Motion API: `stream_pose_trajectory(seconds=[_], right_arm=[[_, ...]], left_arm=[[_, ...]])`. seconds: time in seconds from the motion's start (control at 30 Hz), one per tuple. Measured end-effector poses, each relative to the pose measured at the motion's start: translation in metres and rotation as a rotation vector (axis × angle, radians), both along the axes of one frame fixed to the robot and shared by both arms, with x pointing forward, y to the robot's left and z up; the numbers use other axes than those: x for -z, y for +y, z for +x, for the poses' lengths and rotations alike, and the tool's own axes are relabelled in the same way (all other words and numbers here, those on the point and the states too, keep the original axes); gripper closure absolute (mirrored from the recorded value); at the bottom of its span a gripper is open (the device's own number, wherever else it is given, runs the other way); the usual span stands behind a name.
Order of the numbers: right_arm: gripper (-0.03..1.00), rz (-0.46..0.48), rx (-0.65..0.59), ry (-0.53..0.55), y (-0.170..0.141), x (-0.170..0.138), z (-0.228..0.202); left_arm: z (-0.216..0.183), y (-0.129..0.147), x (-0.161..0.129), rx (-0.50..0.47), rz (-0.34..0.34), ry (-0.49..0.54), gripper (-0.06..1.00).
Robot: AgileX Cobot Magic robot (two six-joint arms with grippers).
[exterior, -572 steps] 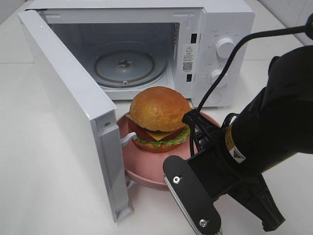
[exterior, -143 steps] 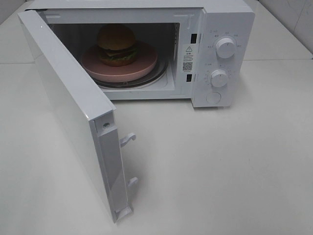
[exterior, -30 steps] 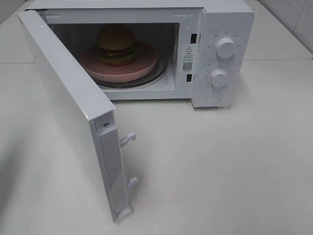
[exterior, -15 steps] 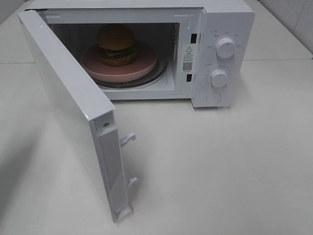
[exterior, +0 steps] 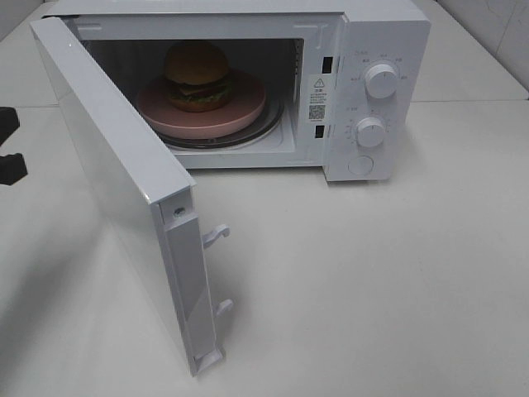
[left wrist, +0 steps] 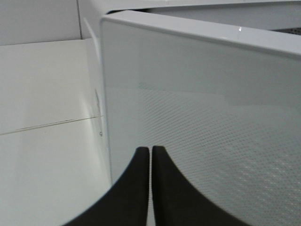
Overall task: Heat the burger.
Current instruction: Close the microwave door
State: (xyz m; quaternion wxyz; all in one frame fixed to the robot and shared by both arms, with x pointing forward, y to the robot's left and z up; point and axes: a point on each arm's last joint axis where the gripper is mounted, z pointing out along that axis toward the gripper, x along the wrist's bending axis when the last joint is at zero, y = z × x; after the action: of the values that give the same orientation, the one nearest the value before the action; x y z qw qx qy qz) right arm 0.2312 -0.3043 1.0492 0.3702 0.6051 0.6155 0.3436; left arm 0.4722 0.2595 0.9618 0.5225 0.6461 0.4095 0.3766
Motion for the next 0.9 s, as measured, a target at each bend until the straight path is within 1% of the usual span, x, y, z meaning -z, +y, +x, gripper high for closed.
stream_pose_trajectory(seconds=[0.03, 0.2, 0.6, 0.9], right_arm=[[0.47, 0.000, 0.000, 0.000, 0.000, 0.000, 0.000], [0.47, 0.000, 0.000, 0.000, 0.000, 0.000, 0.000], [0.47, 0.000, 0.000, 0.000, 0.000, 0.000, 0.000], [0.47, 0.000, 0.000, 0.000, 0.000, 0.000, 0.000]], left_arm=[[0.002, -0.005, 0.003, 0.020, 0.012, 0.001, 0.94], [0.008, -0.011, 0.008, 0.029, 0.023, 0.015, 0.94], [0.017, -0.027, 0.024, 0.057, -0.001, 0.055, 0.94], [0.020, -0.029, 0.025, 0.064, -0.008, 0.047, 0.94]])
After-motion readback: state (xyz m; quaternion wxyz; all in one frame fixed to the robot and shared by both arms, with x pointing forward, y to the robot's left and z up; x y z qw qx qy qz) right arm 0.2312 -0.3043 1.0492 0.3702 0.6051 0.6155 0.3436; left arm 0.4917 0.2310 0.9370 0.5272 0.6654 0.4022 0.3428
